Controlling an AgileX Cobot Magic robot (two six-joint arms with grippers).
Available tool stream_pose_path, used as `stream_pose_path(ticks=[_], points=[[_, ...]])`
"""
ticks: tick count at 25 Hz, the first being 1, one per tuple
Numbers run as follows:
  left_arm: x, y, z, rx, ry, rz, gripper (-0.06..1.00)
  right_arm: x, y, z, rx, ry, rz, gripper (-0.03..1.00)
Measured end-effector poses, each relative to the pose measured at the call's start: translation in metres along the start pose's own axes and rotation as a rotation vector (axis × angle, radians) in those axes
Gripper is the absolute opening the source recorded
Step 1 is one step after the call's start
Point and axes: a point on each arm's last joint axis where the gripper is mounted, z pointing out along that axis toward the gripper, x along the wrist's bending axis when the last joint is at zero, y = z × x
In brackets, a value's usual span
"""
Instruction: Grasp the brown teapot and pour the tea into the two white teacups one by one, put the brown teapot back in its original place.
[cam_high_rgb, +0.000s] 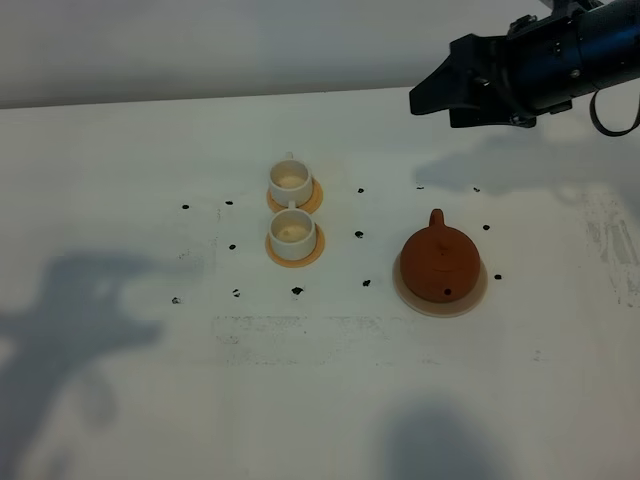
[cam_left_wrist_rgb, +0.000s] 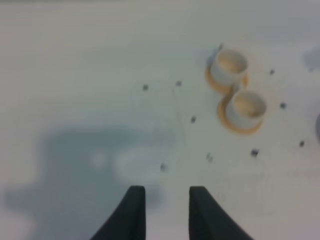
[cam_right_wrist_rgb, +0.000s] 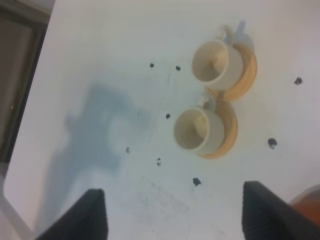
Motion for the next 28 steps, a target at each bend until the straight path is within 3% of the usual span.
stream_pose_path(ticks=[6, 15, 22, 28], points=[[-0.002, -0.04, -0.03, 0.069, 0.051, -0.03, 0.21, 0.011, -0.002, 0.012, 0.006, -0.02, -0.049, 0.56], [-0.006, -0.1, -0.061, 0.015, 0.096, -0.093, 0.21, 0.019, -0.012, 0.057, 0.115, 0.003, -0.061, 0.52], [-0.008, -0.141, -0.059, -0.023, 0.098, -0.118, 0.21, 0.018, -0.021, 0.079, 0.17, -0.007, -0.061, 0.51], [-0.005, -0.157, -0.049, -0.022, 0.121, -0.11, 0.21, 0.016, -0.022, 0.081, 0.171, -0.038, -0.086, 0.51]])
